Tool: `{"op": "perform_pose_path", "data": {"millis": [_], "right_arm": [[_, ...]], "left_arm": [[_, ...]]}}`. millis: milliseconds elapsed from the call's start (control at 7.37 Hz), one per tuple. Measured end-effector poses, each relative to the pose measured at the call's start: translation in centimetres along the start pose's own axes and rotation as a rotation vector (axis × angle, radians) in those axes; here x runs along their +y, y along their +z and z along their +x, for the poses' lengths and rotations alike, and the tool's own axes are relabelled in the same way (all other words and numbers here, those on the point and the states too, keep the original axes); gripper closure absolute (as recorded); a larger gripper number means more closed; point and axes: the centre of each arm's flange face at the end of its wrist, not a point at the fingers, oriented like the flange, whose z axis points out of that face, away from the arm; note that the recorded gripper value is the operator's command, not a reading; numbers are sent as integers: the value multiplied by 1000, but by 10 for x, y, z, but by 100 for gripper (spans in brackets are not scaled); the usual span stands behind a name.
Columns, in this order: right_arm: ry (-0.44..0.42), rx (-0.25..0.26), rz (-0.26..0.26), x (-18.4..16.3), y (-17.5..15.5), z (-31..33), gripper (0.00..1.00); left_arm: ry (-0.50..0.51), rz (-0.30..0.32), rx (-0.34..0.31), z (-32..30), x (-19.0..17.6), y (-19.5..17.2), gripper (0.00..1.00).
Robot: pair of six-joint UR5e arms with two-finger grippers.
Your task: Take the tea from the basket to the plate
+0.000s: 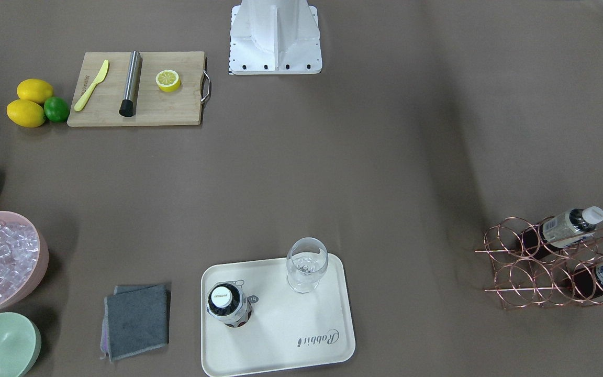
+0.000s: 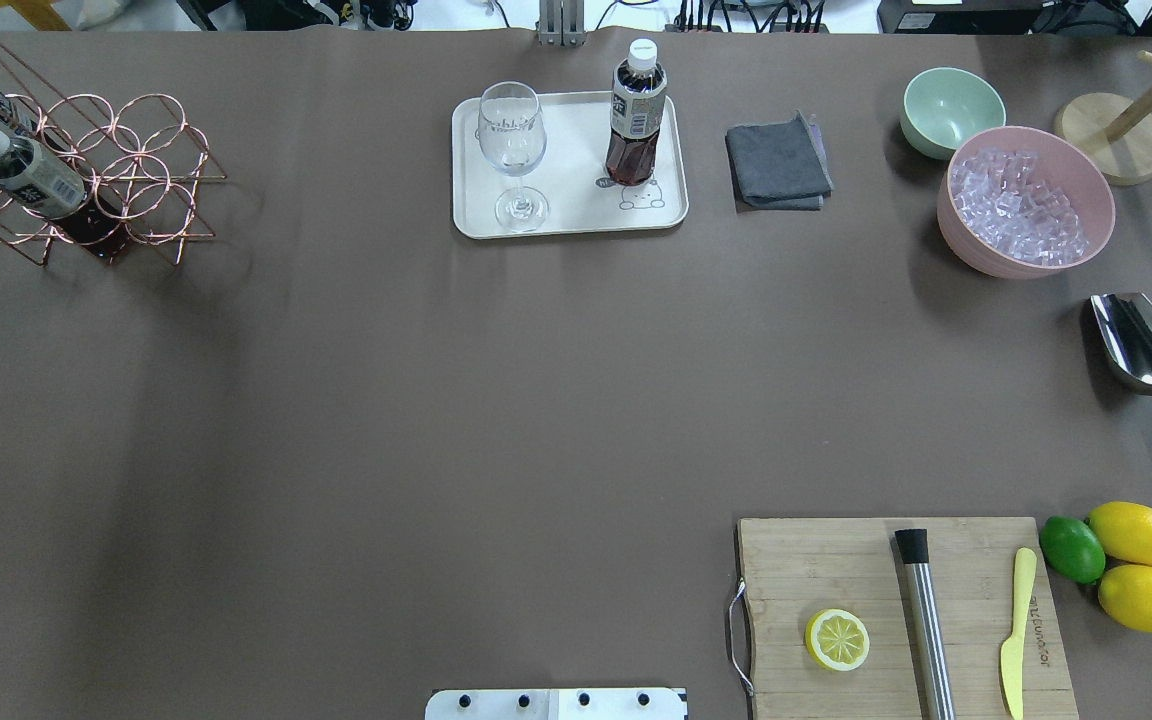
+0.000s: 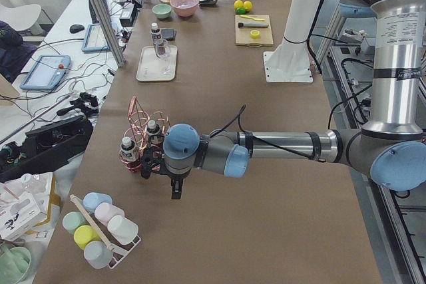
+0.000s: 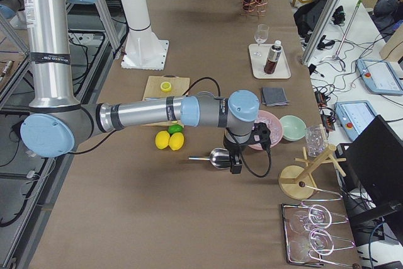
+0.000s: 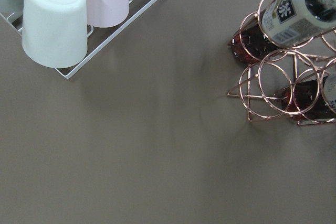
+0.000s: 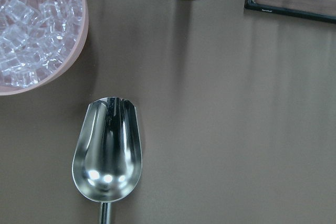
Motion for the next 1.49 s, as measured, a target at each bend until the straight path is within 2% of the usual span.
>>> {"op": "perform_pose_path", "data": {"millis": [136, 271, 407, 679, 950, 1493], "right_arm": [[-1, -1, 1, 0, 0, 0, 1], [-2, -1, 1, 0, -1, -1, 1], [-3, -1, 2, -1, -1, -1, 1], [-5, 0, 5, -1, -2, -2, 1], [0, 1, 4, -2, -2, -1, 1], [5, 3, 6, -3, -3, -2, 1]], "left_arm": [[46, -51, -48, 0, -1, -5, 2], [61, -107, -73, -3, -1, -12, 2], [62, -137, -82, -12, 5, -17, 2], [34, -173, -103, -36, 28, -15, 2], [29, -199, -166, -49, 37, -9, 2], [4, -230, -184, -65, 42, 3, 2]]}}
